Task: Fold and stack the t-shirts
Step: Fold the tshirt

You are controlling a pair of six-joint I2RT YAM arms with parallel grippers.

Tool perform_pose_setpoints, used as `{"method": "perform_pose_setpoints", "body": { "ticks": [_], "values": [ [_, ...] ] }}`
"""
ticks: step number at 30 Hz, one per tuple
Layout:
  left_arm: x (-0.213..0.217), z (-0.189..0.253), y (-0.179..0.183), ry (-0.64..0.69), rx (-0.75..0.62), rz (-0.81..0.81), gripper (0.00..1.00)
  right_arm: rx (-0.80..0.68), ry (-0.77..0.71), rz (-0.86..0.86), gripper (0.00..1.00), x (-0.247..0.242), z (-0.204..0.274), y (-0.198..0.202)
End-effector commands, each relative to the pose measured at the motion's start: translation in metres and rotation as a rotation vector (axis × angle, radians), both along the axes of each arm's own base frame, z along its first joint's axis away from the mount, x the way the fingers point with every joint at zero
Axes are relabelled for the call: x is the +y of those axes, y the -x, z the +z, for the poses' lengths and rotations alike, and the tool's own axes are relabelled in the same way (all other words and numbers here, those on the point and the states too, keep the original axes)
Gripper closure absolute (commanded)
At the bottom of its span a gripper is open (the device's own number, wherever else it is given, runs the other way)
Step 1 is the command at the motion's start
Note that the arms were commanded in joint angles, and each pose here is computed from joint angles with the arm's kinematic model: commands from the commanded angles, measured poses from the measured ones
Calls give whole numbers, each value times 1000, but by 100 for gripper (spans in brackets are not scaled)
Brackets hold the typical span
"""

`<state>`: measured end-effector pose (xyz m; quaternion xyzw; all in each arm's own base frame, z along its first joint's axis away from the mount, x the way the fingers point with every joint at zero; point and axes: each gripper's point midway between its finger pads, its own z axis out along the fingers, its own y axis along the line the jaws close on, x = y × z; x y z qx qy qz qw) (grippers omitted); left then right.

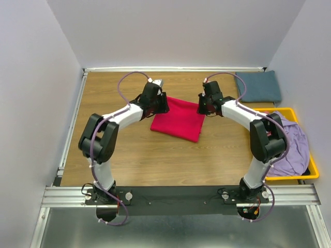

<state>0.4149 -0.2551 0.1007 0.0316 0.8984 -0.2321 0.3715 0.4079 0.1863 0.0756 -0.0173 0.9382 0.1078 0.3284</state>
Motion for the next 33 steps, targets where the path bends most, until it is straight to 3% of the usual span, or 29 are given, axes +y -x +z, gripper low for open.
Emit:
{"method": "perform_pose_setpoints", "body": {
  "ticks": [1,6,10,14,18,22,28,33],
  "values": [
    [-14,-2,-38,2,-52,-34,48,7,-147,3,81,-4,-16,-23],
    [-5,-54,-64,2,57,24,53,13,-209,-27,80,-18,-35,-52],
    [23,-90,-30,18,208,99,54,32,-286,-40,80,-23,-37,-73],
    [38,-59,-16,54,147,162,49,-5,-360,2,79,-10,-8,-83],
    [39,7,-33,101,-16,156,31,-48,-452,57,76,5,27,-86],
    [37,26,-49,127,-77,132,30,-38,-586,163,75,30,42,-83],
    [47,-9,-54,169,-18,140,48,-40,-720,278,74,54,39,-92],
    [69,-42,-65,206,52,204,62,41,-795,276,74,68,-3,-110]
  ]
}}
